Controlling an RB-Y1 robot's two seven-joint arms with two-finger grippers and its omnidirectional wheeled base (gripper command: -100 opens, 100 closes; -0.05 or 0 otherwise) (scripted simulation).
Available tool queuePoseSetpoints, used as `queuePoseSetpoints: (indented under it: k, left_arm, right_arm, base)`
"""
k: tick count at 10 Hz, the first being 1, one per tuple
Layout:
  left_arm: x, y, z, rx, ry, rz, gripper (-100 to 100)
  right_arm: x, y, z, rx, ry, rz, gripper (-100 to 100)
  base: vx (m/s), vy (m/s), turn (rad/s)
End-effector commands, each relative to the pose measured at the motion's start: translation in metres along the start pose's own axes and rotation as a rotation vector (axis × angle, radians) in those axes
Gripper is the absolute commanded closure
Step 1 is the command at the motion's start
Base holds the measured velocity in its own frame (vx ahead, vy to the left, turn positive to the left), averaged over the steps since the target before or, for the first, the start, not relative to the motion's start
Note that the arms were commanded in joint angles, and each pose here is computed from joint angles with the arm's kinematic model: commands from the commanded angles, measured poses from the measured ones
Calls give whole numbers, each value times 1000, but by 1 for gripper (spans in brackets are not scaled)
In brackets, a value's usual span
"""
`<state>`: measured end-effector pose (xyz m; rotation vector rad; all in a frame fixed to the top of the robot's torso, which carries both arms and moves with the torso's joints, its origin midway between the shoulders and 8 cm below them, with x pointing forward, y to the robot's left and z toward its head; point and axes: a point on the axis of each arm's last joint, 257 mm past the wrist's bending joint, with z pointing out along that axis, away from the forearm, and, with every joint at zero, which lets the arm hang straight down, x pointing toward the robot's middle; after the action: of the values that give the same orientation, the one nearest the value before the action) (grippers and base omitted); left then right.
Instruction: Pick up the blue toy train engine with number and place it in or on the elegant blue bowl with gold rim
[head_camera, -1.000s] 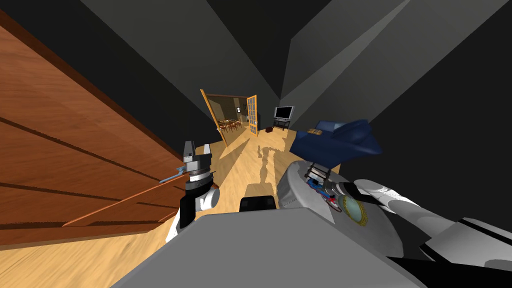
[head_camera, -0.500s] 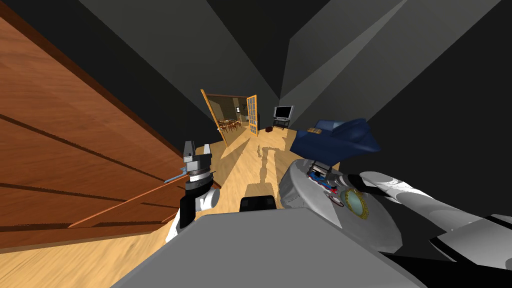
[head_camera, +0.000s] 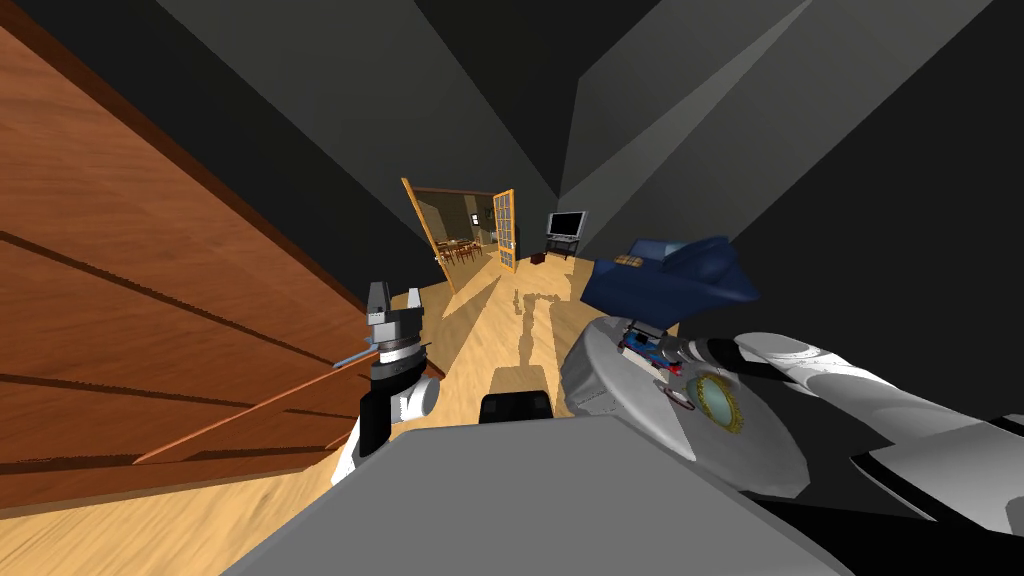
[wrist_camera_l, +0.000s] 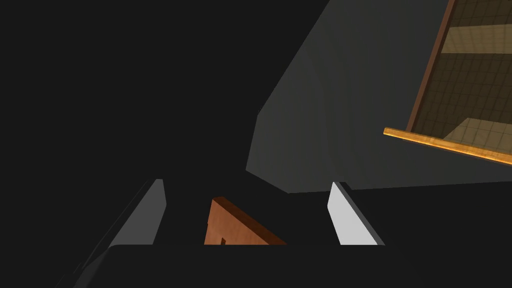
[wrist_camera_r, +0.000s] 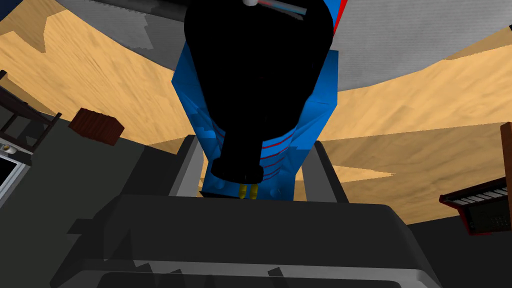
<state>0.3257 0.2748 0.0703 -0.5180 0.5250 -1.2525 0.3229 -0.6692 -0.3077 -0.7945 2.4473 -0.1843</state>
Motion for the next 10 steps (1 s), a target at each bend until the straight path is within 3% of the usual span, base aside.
queuePoseSetpoints:
  k: [1,3,4,6,7,10]
  left_arm:
    - [0,0,0,0,0,0,0]
    - [0,0,0,0,0,0,0]
    - [0,0,0,0,0,0,0]
    - [0,0,0,0,0,0,0]
    - [0,0,0,0,0,0,0]
    - [0,0,0,0,0,0,0]
  right_arm:
    - [-7,-25,-16,46,-1,-9,100]
    - [-9,-35,-23,65,1,-13,100]
    - [-9,-59,-42,116,23,-29,100]
    - [-9,-59,-42,116,23,-29,100]
    - [-2,-79,-58,161,63,-47,100]
    - [6,-91,-69,189,96,-59,100]
  base:
    - [13,84,-54]
    - [9,110,-49]
    - [25,128,-68]
    - [9,88,-45]
    - [17,69,-80]
    - [18,45,-55]
